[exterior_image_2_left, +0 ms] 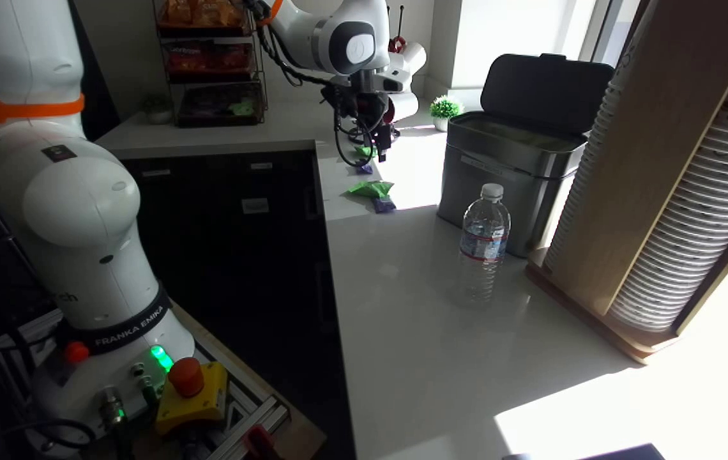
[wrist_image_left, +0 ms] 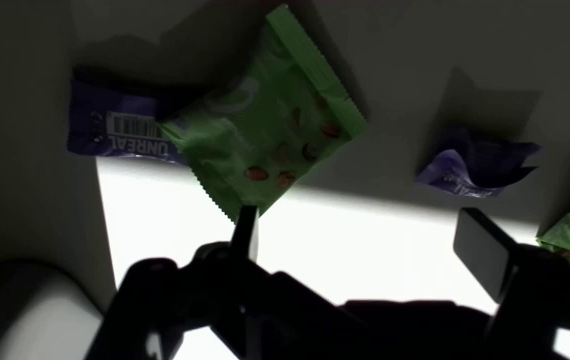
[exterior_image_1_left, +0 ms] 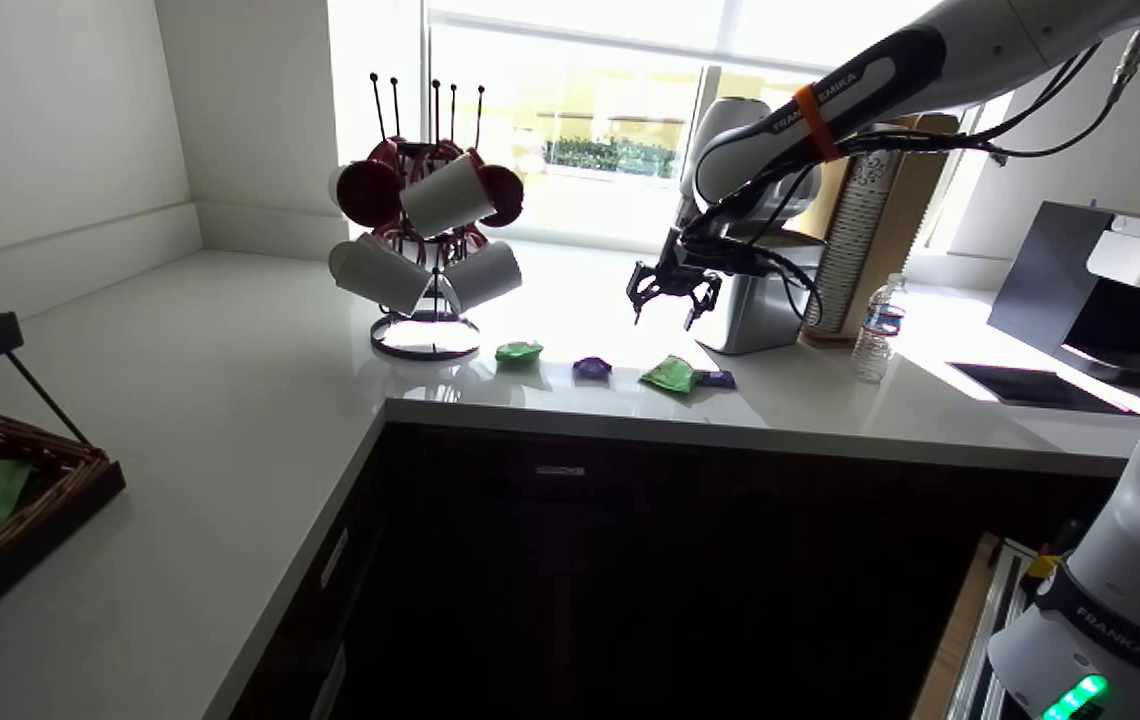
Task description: Move one purple sachet to the left, one green sachet to the right and then one green sachet to the left
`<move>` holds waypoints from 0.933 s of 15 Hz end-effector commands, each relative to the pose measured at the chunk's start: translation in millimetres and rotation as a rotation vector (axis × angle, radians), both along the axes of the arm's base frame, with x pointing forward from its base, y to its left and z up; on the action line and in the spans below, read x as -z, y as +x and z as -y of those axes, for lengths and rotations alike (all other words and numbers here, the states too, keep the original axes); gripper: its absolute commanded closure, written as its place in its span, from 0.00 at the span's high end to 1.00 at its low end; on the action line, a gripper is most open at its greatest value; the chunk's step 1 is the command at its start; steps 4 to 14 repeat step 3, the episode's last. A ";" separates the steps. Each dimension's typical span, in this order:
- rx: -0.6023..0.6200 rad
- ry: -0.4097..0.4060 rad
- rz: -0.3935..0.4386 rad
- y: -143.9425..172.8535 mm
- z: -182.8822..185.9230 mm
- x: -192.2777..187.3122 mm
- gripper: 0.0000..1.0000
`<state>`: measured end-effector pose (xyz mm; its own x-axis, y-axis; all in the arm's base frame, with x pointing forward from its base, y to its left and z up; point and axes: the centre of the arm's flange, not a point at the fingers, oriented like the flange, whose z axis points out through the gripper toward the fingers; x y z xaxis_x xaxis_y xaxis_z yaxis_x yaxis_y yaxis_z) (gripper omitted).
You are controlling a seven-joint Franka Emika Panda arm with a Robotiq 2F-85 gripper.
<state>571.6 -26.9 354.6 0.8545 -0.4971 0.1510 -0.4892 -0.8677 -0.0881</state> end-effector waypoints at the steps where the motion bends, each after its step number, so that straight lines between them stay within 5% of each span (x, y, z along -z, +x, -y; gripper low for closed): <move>1: 0.000 0.000 0.000 0.0 0.0 0.0 1.00; 14: 0.000 0.000 0.000 0.0 0.0 0.0 1.00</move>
